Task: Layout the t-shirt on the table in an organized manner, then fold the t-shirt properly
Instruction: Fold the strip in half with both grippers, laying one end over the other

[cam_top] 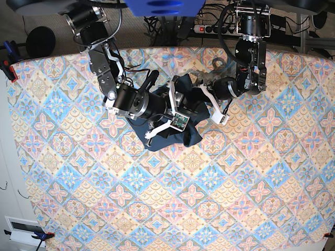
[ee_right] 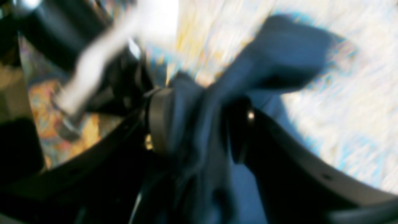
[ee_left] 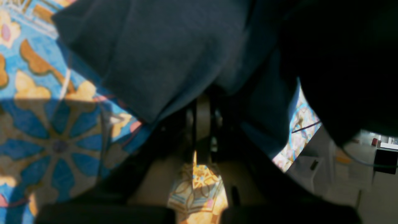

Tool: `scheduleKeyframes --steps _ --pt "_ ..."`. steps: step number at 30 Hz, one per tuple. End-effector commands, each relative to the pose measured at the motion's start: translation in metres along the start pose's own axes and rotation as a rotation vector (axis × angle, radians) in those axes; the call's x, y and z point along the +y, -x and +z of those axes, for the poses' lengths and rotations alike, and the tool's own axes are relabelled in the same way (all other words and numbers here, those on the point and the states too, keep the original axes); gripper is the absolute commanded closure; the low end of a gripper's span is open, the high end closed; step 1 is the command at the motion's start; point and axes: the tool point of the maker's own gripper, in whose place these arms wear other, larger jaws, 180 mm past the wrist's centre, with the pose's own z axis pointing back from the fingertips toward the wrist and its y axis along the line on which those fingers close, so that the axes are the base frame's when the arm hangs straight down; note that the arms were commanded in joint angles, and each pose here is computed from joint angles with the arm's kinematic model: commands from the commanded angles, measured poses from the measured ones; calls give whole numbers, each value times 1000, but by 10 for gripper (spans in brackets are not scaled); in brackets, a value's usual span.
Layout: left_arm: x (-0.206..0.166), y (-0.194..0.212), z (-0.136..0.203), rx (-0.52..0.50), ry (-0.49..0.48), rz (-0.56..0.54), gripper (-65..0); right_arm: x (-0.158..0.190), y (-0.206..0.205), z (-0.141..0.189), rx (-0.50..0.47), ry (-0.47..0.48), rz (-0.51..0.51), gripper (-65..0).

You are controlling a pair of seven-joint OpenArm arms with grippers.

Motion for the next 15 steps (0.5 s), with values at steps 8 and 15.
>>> scheduleKeyframes --steps 8,15 --pt "7 7 3 40 -55 -30 0 31 9 4 -18 -51 -71 -259" --pt "-6 -2 31 -16 -71 -127 0 -16 -1 26 -150 46 -190 -259"
